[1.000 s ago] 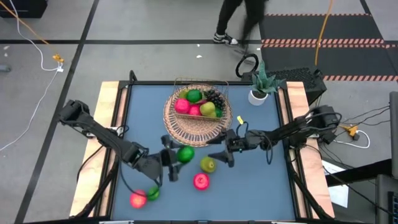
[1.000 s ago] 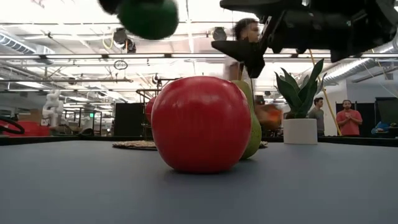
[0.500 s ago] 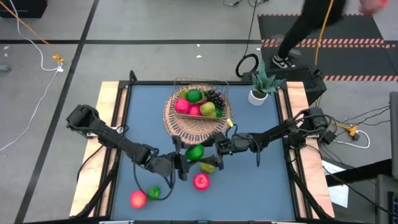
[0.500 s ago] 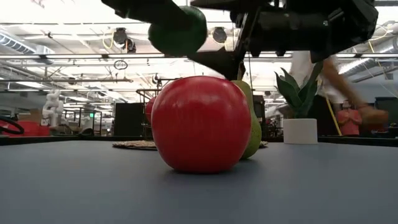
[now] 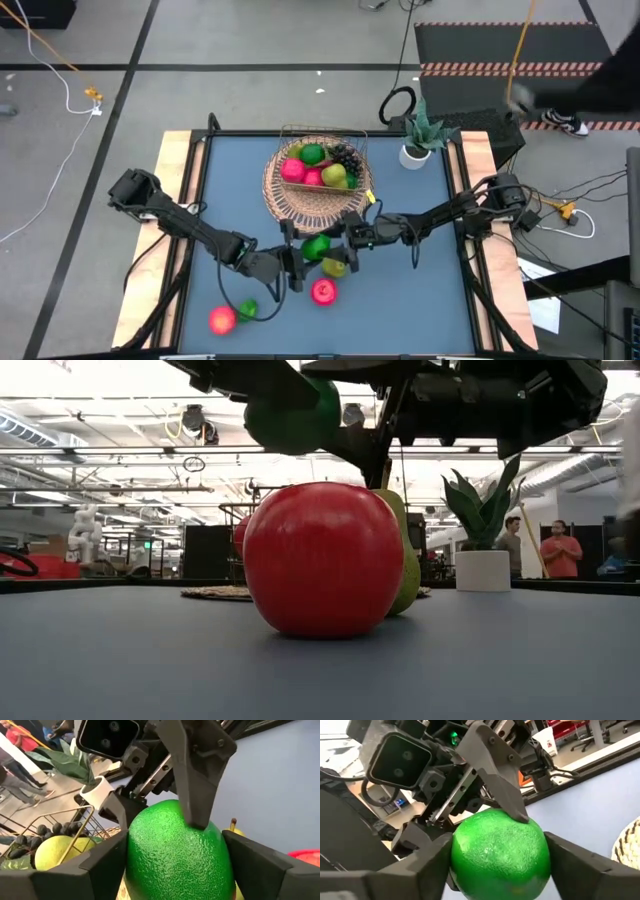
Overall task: Build produce basket
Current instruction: Put the green lime into the gold wire basket
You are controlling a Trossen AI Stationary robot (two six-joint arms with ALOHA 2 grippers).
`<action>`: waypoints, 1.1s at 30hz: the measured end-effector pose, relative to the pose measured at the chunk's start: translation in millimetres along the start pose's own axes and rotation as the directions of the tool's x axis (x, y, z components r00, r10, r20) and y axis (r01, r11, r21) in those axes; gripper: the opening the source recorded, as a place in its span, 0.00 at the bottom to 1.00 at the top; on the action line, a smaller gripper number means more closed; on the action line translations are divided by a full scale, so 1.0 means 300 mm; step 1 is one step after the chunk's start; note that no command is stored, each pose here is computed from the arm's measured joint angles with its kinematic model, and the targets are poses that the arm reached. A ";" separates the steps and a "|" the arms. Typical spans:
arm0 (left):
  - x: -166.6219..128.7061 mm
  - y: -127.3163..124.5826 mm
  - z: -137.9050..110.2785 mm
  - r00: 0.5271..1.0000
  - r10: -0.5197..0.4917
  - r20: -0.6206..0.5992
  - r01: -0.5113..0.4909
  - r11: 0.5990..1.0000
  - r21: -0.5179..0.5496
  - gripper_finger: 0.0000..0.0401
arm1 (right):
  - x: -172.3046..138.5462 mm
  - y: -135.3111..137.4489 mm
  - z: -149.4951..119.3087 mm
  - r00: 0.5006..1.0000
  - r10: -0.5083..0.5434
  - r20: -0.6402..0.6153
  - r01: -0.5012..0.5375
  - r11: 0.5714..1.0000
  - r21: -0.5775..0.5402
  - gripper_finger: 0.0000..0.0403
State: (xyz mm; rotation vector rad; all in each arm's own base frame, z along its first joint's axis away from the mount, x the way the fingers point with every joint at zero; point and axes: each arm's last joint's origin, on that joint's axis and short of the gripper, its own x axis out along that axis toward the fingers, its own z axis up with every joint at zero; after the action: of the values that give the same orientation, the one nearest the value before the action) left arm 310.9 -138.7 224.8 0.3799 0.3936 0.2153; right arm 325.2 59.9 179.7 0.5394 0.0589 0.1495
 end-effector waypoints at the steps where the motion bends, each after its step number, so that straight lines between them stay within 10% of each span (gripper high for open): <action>1: 0.001 0.001 -0.001 1.000 0.001 -0.002 -0.001 1.000 0.001 0.79 | 0.000 -0.002 -0.001 1.000 -0.006 -0.003 0.006 1.000 0.003 0.66; 13: 0.005 0.017 -0.040 0.992 0.056 -0.110 -0.060 0.998 -0.037 0.99 | -0.040 -0.056 0.068 0.969 -0.245 -0.010 0.243 0.964 -0.104 0.63; 19: -0.039 0.037 -0.048 0.983 0.063 -0.172 -0.087 0.987 -0.132 0.94 | -0.137 -0.046 0.240 0.865 -0.462 0.196 0.502 0.810 -0.304 0.64; 27: -0.069 0.072 -0.024 0.985 0.069 -0.158 -0.115 0.946 -0.303 0.89 | -0.235 -0.141 0.374 0.625 -0.691 0.363 0.770 0.470 -0.431 0.64; 33: -0.070 0.068 -0.031 0.984 0.046 -0.175 -0.103 0.938 -0.332 0.85 | -0.250 -0.275 0.379 0.633 -0.729 0.260 0.750 0.497 -0.436 0.64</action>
State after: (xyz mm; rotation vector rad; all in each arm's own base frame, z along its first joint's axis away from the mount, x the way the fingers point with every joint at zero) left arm 285.3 -123.1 231.9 0.0355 0.4954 0.3849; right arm 272.2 -79.4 235.8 -0.0673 0.2041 -0.7057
